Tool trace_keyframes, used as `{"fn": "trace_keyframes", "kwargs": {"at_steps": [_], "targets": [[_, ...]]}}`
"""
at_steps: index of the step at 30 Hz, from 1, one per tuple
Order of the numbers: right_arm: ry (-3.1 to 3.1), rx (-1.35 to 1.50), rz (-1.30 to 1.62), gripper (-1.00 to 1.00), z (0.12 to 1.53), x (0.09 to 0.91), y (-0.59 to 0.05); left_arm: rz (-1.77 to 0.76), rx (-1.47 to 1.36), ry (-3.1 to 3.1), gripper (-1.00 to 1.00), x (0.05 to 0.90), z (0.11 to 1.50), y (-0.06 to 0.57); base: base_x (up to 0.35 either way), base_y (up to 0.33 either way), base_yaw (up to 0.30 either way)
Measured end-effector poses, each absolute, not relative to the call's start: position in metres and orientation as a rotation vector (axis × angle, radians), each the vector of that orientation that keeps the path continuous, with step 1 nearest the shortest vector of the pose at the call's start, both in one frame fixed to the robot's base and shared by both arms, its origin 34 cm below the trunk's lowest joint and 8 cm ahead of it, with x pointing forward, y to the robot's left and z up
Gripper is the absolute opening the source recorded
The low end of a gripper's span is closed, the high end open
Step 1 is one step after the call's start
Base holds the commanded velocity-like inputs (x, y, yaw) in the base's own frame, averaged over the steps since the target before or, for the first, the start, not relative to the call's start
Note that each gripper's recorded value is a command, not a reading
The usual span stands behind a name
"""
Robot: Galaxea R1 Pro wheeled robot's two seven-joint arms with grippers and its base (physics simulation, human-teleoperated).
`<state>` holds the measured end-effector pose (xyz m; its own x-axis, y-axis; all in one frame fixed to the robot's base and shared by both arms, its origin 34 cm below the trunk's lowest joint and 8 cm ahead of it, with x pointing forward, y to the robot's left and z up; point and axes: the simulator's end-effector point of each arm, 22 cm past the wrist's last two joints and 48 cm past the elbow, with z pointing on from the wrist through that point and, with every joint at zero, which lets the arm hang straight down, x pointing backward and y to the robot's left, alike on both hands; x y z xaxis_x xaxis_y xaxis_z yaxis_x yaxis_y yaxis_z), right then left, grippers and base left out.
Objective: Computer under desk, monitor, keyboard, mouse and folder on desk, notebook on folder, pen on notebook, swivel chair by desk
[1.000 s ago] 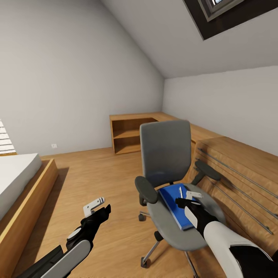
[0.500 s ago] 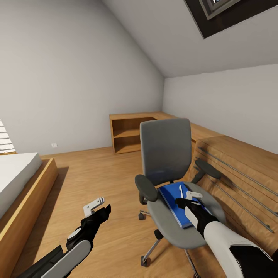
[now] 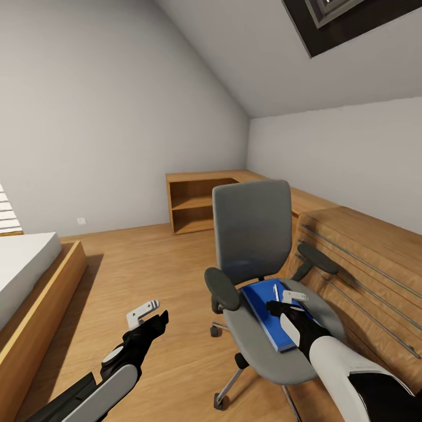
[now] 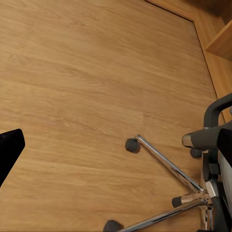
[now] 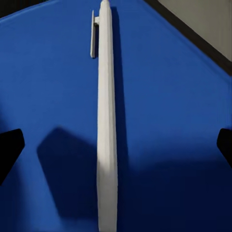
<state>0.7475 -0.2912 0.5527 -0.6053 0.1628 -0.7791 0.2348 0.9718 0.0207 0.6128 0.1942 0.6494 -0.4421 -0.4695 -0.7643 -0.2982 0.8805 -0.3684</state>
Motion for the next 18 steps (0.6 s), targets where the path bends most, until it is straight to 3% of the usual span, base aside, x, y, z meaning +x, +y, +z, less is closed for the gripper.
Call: {"fn": "trace_keyframes", "kwargs": {"at_steps": [18], "targets": [[2.283, 0.25, -0.113, 1.0, 0.5482, 0.7429, -0.2899, -0.219, -0.555, 2.063, 1.0, 0.6127, 0.6495, 0.1941, 0.0, 0.0, 0.0]]}}
